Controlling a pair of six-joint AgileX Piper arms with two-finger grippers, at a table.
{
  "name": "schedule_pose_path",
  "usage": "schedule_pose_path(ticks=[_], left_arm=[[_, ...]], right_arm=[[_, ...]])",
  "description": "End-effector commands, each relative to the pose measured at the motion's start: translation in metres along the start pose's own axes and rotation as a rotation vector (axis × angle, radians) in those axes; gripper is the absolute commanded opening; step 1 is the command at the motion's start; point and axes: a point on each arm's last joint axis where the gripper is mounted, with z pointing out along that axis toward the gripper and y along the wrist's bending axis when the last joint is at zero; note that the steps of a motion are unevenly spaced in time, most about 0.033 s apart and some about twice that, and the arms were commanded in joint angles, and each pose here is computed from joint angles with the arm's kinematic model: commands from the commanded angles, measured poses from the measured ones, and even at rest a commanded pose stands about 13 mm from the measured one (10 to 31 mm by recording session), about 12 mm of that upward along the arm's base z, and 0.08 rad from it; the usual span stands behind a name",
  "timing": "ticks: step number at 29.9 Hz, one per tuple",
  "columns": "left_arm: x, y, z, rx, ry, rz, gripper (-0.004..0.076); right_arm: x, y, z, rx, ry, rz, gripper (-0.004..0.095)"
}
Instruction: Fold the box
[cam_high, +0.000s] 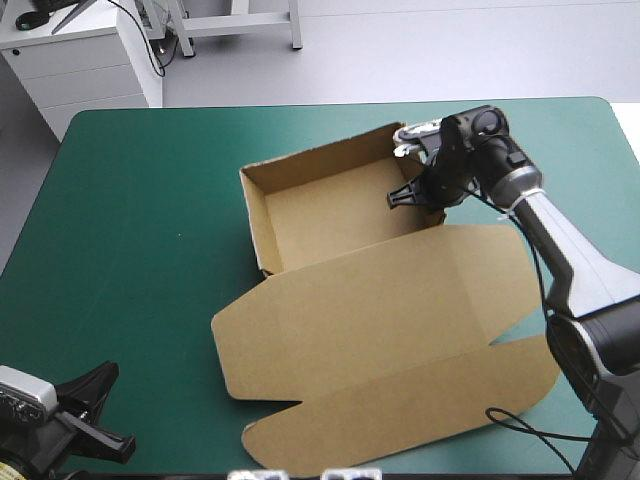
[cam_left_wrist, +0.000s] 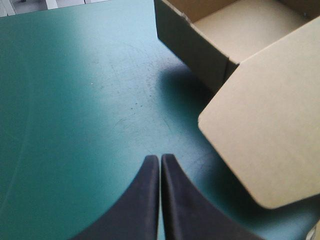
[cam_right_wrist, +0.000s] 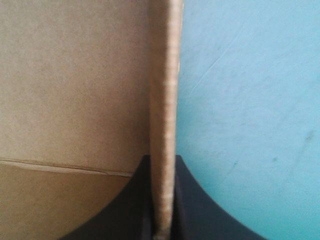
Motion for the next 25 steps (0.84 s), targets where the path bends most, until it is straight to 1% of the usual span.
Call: schedule_pose_path(ticks=[1, 4, 5, 8, 11, 14, 17, 22, 25], left_arm=[[-0.01, -0.001, -0.001, 0.013, -0.046, 0.0, -0.0008], [-0.007, 0.0, -0.001, 0.011, -0.011, 0.001, -0.0008], [-0.006, 0.0, -0.001, 0.01, 0.001, 0.001, -0.0008], [-0.004, 0.0, -0.001, 0.009, 0.023, 0.001, -0.0008], [-0.003, 0.0, -0.001, 0.008, 0.035, 0.001, -0.0008], [-0.003, 0.0, -0.001, 0.01, 0.035, 0.0, -0.0008], [-0.003, 0.0, -0.001, 0.01, 0.035, 0.0, -0.0008], [-0.002, -0.001, -0.001, 0.019, 0.041, -0.007, -0.0008], [-0.001, -0.001, -0.002, 0.02, 0.054, -0.008, -0.0008]], right_arm=[[0.003, -0.031, -0.088, 0.083, -0.23, 0.008, -0.0019], [0.016, -0.07, -0.119, 0.16, -0.29, 0.08, -0.0019], [0.023, -0.085, -0.127, 0.184, -0.303, 0.122, -0.0019], [0.038, -0.126, -0.139, 0.251, -0.308, 0.217, -0.0019], [0.053, -0.161, -0.144, 0.293, -0.302, 0.312, -0.0019], [0.067, -0.193, -0.146, 0.297, -0.317, 0.414, -0.0019], [0.075, -0.218, -0.139, 0.273, -0.31, 0.454, -0.0019], [0.086, -0.258, -0.106, 0.274, -0.222, 0.543, -0.0019], [0.091, -0.276, -0.08, 0.25, -0.141, 0.581, -0.0019]])
